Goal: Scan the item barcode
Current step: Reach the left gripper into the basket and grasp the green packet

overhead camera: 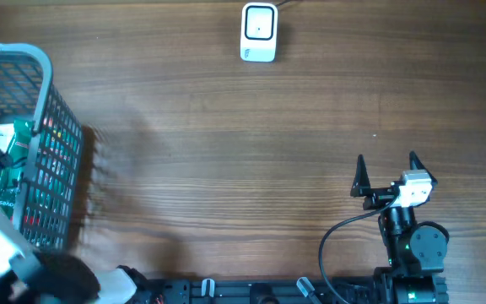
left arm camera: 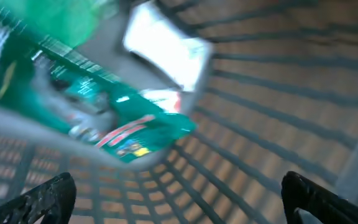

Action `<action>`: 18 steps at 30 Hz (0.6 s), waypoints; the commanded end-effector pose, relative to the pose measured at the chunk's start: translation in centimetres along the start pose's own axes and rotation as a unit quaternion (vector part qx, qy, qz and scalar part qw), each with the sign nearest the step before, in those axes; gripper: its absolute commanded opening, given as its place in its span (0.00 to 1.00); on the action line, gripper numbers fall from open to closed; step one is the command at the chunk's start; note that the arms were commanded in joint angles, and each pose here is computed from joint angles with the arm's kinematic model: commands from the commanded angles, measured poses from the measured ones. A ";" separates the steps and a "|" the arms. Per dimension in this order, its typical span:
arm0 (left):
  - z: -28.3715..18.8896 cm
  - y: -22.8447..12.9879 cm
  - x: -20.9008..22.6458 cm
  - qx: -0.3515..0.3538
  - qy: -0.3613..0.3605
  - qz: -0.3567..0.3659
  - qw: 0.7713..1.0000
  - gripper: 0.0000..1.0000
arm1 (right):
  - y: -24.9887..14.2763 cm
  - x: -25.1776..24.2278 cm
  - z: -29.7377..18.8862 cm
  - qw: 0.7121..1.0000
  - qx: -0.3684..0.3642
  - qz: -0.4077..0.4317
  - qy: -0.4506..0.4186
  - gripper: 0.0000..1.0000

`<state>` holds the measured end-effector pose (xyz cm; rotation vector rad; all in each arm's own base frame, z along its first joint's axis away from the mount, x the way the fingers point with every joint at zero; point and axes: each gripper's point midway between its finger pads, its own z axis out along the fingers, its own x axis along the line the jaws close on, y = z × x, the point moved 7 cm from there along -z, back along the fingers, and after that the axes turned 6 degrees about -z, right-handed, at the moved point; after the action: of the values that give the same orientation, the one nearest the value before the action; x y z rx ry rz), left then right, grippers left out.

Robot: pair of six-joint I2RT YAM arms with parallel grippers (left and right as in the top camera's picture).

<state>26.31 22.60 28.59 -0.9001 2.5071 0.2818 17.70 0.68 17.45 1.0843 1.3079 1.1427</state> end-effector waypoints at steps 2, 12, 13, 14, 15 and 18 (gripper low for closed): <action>5.6 -0.3 1.6 -0.012 0.111 -0.148 0.983 1.00 | 0.1 0.2 0.0 1.000 -0.003 -0.007 0.008 1.00; 13.8 -0.7 3.8 -0.027 0.217 -0.142 0.965 1.00 | 0.1 0.2 0.0 1.000 -0.003 -0.007 0.008 1.00; 14.2 -0.7 4.3 -0.028 0.234 -0.139 0.962 1.00 | 0.1 0.2 0.0 1.000 -0.003 -0.007 0.008 1.00; 14.3 -0.8 4.9 -0.031 0.252 -0.137 0.958 0.94 | 0.1 0.2 0.0 1.000 -0.003 -0.007 0.008 1.00; 14.2 -0.8 5.5 -0.033 0.271 -0.133 0.953 0.87 | 0.1 0.2 0.0 1.000 -0.003 -0.007 0.008 1.00; 14.0 -0.9 6.0 -0.024 0.289 -0.098 0.952 0.23 | 0.1 0.2 0.0 1.000 -0.003 -0.007 0.008 1.00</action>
<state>27.78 23.74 13.78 -1.4795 2.8258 0.0213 17.70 0.68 17.45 1.0846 1.3077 1.1430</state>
